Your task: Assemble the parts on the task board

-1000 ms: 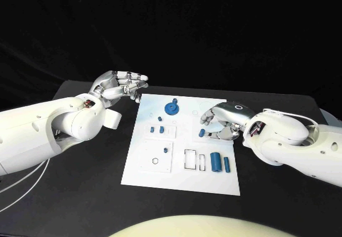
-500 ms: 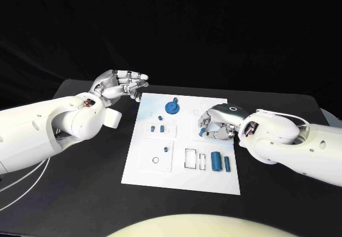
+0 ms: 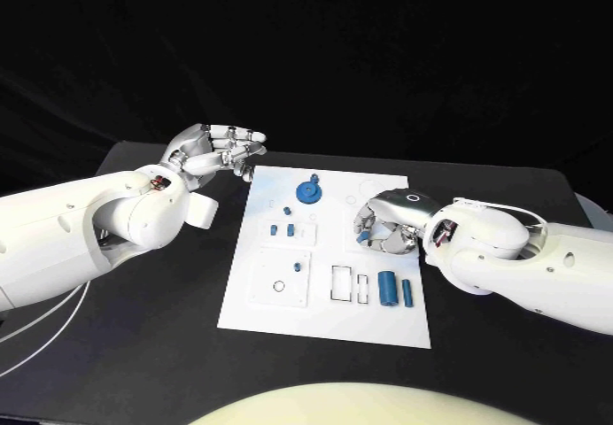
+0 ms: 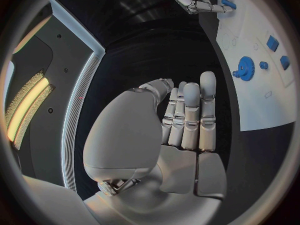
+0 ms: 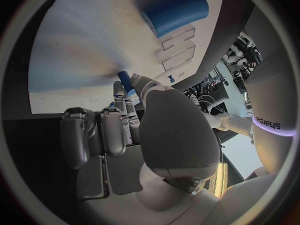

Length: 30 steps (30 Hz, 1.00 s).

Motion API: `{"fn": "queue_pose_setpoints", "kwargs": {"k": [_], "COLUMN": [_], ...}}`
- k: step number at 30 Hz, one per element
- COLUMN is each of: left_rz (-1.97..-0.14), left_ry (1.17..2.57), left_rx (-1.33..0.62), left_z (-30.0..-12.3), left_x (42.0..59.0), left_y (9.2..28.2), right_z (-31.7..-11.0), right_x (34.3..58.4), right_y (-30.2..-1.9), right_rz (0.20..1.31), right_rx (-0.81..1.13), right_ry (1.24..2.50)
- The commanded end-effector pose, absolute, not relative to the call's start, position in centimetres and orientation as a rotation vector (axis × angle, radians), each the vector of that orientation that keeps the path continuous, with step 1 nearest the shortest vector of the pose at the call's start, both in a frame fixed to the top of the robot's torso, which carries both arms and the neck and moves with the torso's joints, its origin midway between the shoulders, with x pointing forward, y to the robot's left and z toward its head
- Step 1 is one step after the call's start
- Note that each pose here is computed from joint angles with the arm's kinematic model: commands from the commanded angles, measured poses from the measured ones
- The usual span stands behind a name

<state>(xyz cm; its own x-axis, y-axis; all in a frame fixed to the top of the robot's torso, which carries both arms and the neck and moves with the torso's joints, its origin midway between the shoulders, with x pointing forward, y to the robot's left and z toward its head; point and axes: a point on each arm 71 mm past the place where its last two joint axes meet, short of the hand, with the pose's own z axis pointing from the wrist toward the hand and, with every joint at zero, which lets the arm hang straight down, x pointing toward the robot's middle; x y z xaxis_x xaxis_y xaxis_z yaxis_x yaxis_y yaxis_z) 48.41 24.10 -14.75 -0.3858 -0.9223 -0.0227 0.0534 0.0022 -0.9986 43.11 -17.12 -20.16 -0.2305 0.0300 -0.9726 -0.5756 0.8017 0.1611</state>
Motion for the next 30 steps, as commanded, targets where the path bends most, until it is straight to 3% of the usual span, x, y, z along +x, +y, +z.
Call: {"fn": "queue_pose_setpoints", "kwargs": {"k": [1, 18, 30], "left_rz": [-1.527, -1.525, -1.525], "left_ry": [1.462, 1.463, 1.464], "left_rx": [-0.943, -0.945, -0.945], "left_z": [-14.7, -14.7, -14.8], "left_x": [48.4, 48.4, 48.6], "left_y": [23.9, 24.0, 23.8], "right_z": [-20.4, -19.0, -15.8], "right_x": [43.0, 42.5, 39.9], "right_y": [-17.0, -16.8, -14.7], "right_rz": [0.58, 0.642, 0.775], "right_rx": [-0.449, -0.395, -0.382], "right_ry": [1.734, 1.594, 1.502]}}
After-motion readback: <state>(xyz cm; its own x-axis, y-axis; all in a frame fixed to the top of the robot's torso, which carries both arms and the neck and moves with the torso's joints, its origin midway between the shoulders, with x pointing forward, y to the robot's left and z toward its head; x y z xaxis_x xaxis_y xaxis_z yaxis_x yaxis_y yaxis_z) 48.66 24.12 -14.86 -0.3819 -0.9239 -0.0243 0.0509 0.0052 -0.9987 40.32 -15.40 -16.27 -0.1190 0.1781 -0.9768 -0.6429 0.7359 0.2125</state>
